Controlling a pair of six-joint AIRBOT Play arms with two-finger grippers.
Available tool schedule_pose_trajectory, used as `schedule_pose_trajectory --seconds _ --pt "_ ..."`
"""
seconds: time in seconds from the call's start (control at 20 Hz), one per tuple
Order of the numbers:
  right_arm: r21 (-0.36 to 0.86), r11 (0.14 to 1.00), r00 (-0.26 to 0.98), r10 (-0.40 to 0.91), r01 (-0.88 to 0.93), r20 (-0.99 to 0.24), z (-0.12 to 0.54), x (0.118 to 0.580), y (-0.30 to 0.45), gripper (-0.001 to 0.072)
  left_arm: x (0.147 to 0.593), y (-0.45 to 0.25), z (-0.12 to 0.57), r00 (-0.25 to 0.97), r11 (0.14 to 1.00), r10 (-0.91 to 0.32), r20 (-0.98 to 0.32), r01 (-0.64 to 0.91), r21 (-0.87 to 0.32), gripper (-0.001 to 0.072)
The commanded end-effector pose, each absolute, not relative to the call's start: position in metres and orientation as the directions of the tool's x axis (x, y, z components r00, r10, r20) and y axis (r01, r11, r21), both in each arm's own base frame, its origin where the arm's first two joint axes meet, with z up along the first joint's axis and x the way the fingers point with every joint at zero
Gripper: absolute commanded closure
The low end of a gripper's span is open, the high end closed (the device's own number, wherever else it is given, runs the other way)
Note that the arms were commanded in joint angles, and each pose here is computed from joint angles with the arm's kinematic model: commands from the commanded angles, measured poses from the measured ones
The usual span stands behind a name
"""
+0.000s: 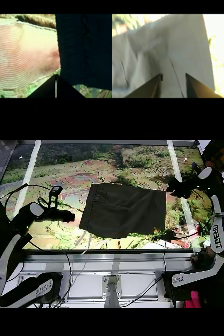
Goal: Fold the clothes and pants, and hang the long-sleeved shirts on hangers.
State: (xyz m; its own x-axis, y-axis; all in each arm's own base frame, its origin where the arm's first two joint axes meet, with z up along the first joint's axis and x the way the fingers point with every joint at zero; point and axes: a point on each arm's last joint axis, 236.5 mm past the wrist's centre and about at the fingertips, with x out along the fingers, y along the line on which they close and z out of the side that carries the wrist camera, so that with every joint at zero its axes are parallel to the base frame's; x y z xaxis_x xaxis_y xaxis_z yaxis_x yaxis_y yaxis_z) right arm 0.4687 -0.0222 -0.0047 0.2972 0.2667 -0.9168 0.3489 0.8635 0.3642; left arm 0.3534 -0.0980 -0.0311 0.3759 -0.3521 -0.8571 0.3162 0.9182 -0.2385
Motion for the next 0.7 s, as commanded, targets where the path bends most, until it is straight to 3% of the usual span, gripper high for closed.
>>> schedule_pose_trajectory --seconds 0.0,0.2,0.3,0.4,0.6,0.65 --pt "0.389 0.901 0.039 0.389 0.194 -0.92 -0.005 0.407 0.001 0.0696 0.353 -0.098 -0.031 0.374 0.923 -0.352 -0.858 0.288 -0.254 0.0697" --pt "0.515 0.844 0.144 0.496 0.152 -0.856 -0.005 0.394 0.049 0.0709 0.354 -0.089 -0.034 0.38 0.939 -0.34 -0.86 0.192 -0.286 0.0699" --pt "0.616 0.773 0.147 0.598 0.15 -0.788 -0.007 0.355 0.08 0.0709 0.34 -0.079 -0.047 0.338 0.94 -0.341 -0.877 0.146 -0.309 0.0699" --pt "0.662 0.723 0.15 0.645 0.198 -0.75 -0.014 0.311 0.1 0.0708 0.315 -0.081 -0.06 0.26 0.912 -0.407 -0.876 0.055 -0.407 0.0699" --pt "0.659 0.646 0.395 0.53 0.384 -0.75 -0.028 0.28 0.09 0.0706 0.283 -0.115 -0.07 0.183 0.81 -0.564 -0.805 -0.067 -0.583 0.0694" --pt "0.664 0.618 0.44 0.501 0.421 -0.745 -0.028 0.277 0.085 0.0705 0.281 -0.124 -0.069 0.18 0.792 -0.587 -0.79 -0.074 -0.606 0.0657"
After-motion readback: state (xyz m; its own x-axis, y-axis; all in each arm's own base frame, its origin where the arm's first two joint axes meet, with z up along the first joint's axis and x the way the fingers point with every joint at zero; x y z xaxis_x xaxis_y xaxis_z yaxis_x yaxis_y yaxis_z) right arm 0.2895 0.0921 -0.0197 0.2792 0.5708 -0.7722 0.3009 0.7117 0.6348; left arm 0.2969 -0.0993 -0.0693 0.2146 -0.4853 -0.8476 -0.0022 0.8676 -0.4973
